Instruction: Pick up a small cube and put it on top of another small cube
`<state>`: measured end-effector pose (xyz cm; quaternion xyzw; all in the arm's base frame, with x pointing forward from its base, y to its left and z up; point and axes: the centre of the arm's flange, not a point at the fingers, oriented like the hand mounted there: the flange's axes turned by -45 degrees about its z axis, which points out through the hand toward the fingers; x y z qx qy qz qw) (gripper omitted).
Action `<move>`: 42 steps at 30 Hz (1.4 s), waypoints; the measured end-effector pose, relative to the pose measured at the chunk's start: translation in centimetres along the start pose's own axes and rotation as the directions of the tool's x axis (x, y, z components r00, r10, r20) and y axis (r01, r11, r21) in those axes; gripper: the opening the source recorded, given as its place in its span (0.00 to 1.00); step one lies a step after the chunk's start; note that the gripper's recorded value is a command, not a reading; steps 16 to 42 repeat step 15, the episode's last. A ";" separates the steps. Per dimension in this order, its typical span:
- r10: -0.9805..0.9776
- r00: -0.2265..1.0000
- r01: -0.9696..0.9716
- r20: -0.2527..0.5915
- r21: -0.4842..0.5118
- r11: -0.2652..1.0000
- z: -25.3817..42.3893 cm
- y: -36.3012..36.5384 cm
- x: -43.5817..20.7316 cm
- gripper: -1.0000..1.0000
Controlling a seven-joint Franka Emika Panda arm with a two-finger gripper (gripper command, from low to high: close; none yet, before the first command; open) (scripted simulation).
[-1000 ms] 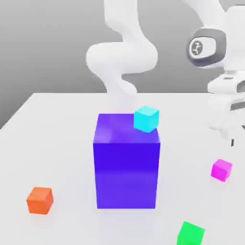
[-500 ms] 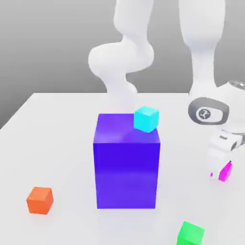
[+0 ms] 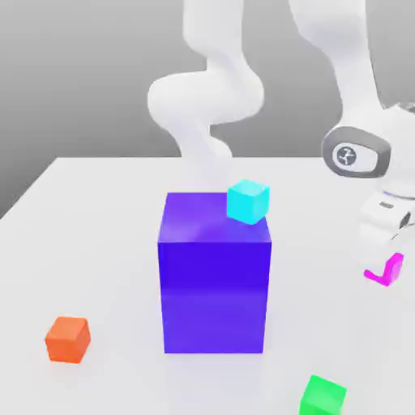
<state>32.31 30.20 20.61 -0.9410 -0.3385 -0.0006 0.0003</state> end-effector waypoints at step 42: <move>0.292 0.956 -0.292 0.001 0.000 0.956 2.4 22.0 4.4 1.00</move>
